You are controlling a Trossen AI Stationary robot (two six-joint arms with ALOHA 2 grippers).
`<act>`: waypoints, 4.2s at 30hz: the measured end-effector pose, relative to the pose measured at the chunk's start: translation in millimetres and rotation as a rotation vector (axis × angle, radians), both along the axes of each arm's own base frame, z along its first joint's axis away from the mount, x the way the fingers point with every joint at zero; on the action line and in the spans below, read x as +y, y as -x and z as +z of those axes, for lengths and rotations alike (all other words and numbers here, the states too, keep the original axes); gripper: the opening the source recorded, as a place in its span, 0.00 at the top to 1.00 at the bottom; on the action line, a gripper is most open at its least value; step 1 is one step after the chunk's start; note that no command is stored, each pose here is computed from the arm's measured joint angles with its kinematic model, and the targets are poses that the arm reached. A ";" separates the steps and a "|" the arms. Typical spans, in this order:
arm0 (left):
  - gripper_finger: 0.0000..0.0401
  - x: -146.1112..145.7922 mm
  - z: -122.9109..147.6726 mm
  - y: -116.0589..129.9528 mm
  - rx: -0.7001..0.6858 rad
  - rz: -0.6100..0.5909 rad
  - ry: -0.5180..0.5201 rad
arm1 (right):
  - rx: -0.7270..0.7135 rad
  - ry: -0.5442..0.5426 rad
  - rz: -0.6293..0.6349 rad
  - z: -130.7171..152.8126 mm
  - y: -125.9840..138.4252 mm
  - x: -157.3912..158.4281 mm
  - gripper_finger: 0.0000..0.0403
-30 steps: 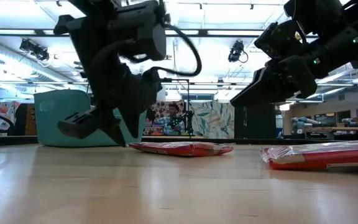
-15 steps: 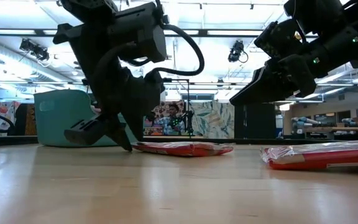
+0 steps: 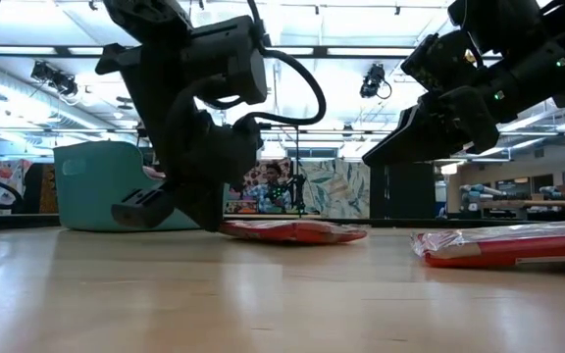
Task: Sort popcorn bags into baskets
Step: Put the red popcorn bag into the green bin
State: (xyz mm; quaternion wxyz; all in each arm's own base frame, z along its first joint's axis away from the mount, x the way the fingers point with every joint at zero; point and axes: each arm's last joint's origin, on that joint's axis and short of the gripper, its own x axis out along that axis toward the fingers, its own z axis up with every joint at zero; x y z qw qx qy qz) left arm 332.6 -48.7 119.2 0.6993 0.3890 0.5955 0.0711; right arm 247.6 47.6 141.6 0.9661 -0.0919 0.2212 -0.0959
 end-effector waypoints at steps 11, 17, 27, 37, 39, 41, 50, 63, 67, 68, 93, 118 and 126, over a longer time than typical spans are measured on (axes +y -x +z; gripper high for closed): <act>0.99 -0.9 22.2 -10.2 -0.076 0.006 -0.028 | -0.001 -0.006 -0.003 0.0 0.0 0.0 0.69; 0.99 5.4 59.5 -4.8 -0.127 0.050 -0.007 | -0.009 0.005 -0.009 0.8 -0.1 0.1 0.69; 1.00 25.9 134.9 11.9 -0.374 0.204 0.053 | -0.043 0.063 -0.089 5.5 0.2 -2.3 0.69; 1.00 30.3 156.9 34.3 -0.393 0.247 -0.007 | -0.041 0.112 -0.152 5.7 1.4 -3.2 0.69; 1.00 31.4 159.3 38.1 -0.394 0.262 -0.033 | -0.043 0.114 -0.151 5.8 1.5 -2.3 0.69; 1.00 34.1 160.2 44.1 -0.368 0.286 -0.063 | -0.047 0.119 -0.144 6.3 1.4 -1.3 0.69; 1.00 61.1 161.2 76.3 -0.302 0.600 -0.014 | -0.049 0.113 -0.132 6.7 1.1 -0.6 0.69; 1.00 90.9 179.5 105.5 -0.237 0.990 -0.025 | -0.051 0.112 -0.130 6.8 1.0 -0.6 0.69; 1.00 104.4 176.5 109.3 -0.200 1.084 0.047 | -0.051 0.112 -0.129 6.9 1.0 -0.5 0.69; 1.00 106.7 176.0 109.7 -0.187 1.085 0.047 | -0.052 0.112 -0.130 6.9 1.0 -0.6 0.69; 0.99 139.3 187.4 105.5 0.309 0.245 -0.130 | -0.057 0.102 -0.080 7.9 0.0 0.8 0.69; 1.00 201.7 205.8 138.3 0.317 -0.298 0.036 | -0.093 0.074 -0.065 10.7 -1.3 1.7 0.69; 1.00 221.9 186.3 131.4 0.443 -0.352 0.065 | -0.098 0.073 -0.065 11.2 -1.5 1.8 0.69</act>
